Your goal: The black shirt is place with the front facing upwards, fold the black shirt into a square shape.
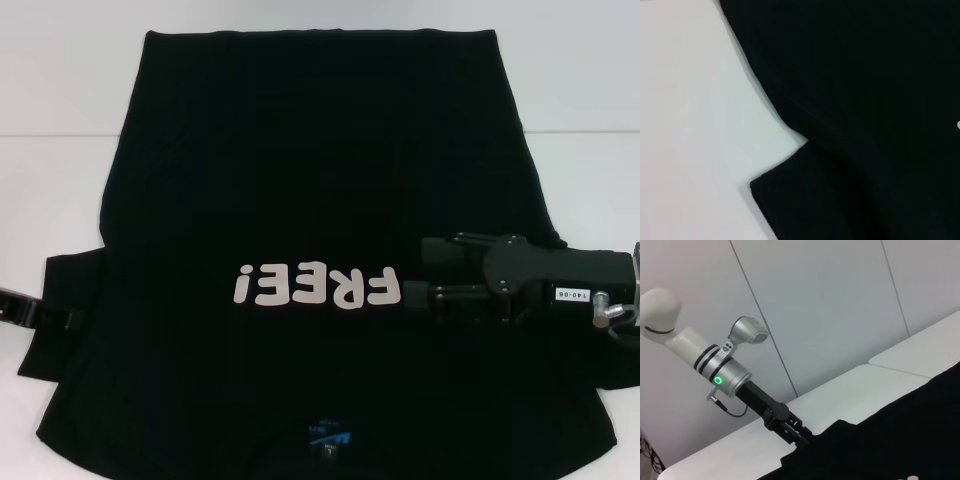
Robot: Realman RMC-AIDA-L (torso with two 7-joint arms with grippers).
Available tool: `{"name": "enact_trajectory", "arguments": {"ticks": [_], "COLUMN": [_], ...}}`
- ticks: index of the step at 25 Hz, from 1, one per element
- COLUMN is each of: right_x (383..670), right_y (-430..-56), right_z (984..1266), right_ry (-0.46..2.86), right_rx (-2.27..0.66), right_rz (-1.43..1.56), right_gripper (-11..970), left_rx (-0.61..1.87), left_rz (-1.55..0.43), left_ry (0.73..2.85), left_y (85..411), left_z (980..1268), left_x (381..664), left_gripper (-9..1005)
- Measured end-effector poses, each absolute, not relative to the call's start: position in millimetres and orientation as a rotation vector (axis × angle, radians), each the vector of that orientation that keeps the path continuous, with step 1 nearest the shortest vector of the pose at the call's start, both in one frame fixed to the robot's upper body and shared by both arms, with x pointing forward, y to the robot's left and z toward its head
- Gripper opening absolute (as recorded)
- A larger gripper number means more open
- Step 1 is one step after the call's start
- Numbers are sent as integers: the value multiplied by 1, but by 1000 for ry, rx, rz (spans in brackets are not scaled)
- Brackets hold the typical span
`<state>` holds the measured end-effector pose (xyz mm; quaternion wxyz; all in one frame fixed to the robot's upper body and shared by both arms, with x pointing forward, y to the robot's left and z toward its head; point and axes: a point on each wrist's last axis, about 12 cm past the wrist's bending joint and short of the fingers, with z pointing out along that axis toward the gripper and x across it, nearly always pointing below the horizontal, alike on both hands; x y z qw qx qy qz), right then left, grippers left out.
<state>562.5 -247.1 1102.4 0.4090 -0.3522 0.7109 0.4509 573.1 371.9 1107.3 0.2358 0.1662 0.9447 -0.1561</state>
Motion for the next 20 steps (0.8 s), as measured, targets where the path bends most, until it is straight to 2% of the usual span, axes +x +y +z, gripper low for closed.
{"name": "enact_trajectory", "arguments": {"ticks": [7, 13, 20], "right_x": [560, 558, 558], "right_y": [-249, -252, -252], "right_z": [1101, 1099, 1099], "right_ry": [1789, 1788, 1786], "right_rx": [-882, -870, -864], "right_rz": [1131, 1132, 1131], "right_gripper": [915, 915, 914], "left_rx": [469, 487, 483], "left_rz": [-455, -449, -433], "left_ry": [2600, 2597, 2586], "left_y": [367, 365, 366], "left_z": [1105, 1104, 1106], "left_x": [575, 577, 580], "left_gripper": [612, 405, 226]}}
